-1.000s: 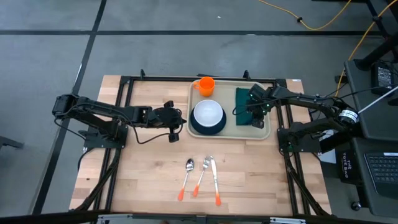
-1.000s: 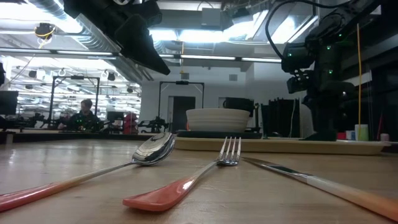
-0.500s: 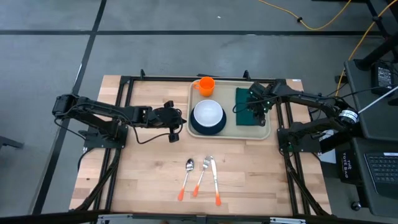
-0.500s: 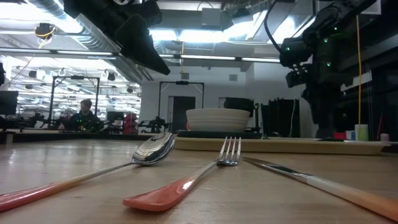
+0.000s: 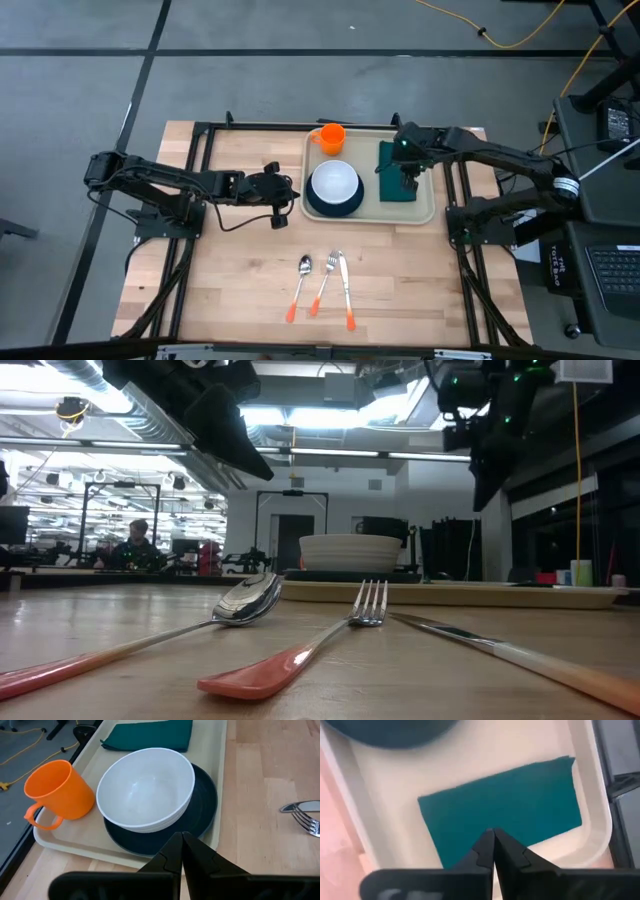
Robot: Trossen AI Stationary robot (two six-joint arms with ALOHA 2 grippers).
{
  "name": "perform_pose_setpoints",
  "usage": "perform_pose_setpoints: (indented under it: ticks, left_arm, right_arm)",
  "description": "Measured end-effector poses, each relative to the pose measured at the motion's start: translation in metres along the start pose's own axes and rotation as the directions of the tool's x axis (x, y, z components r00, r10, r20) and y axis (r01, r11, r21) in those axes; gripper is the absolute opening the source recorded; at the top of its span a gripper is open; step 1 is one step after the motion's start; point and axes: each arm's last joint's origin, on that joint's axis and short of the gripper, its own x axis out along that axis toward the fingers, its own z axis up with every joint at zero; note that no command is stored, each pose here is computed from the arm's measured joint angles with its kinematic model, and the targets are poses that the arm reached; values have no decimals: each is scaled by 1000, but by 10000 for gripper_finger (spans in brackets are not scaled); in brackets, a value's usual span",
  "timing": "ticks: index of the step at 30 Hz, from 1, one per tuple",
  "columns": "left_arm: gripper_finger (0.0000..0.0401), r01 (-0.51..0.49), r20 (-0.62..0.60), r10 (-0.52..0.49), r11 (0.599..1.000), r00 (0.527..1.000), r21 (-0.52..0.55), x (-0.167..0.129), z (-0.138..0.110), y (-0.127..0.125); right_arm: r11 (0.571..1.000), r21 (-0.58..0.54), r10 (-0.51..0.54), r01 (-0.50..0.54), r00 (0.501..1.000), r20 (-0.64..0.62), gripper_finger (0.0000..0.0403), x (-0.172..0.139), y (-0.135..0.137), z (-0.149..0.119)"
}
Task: Set up tray
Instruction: Put the orange spoon on the blue napkin on the serving tray
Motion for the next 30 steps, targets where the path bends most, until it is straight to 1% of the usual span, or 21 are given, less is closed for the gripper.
perform_pose_setpoints:
  ticks: [2, 5, 8, 10, 12, 17, 22, 24, 26, 28, 30]
  left_arm:
    - [6, 0, 0, 0, 1000, 1000, -1, 0, 0, 0]
    - [6, 0, 0, 0, 1000, 1000, 0, 0, 0, 0]
    - [6, 0, 0, 0, 1000, 1000, 0, 0, 0, 0]
    - [6, 0, 1, 0, 1000, 1000, 0, 0, 0, 0]
    - [6, 0, 0, 0, 1000, 1000, 0, 0, 0, 0]
    - [6, 0, 1, 0, 1000, 1000, 0, 0, 0, 0]
    - [6, 3, 0, -3, 1000, 1000, -9, 0, 0, 0]
    - [6, 31, -4, -31, 999, 1000, -22, 0, 0, -1]
    - [6, 79, -5, -80, 997, 997, -19, 0, 0, -2]
    - [6, 158, -13, -157, 987, 987, 7, 0, -1, -4]
    - [6, 248, -18, -248, 968, 969, 34, -1, -1, -7]
  right_arm:
    - [1000, -13, 10, -9, 999, 41, 8, -4, 11, -1]
    - [1000, 1, 23, -23, 996, 91, 6, -6, 27, -4]
    - [1000, -3, -2, 3, 991, 133, 6, -3, 45, -8]
    - [1000, -19, -4, 6, 989, 150, 4, 0, 58, -10]
    - [1000, -19, 14, -11, 983, 181, 4, 0, 69, -10]
    - [996, -60, 86, -72, 951, 297, 4, -4, 97, -6]
    - [999, -49, 35, -17, 917, 396, 4, -10, 126, -6]
    - [998, -55, 44, -23, 906, 422, 4, -10, 140, -6]
    - [998, -55, 54, -34, 899, 434, 3, -8, 154, -7]
    - [998, -49, 52, -34, 894, 446, 3, -4, 169, -9]
    - [999, -39, 43, -28, 889, 456, 4, 0, 183, -11]
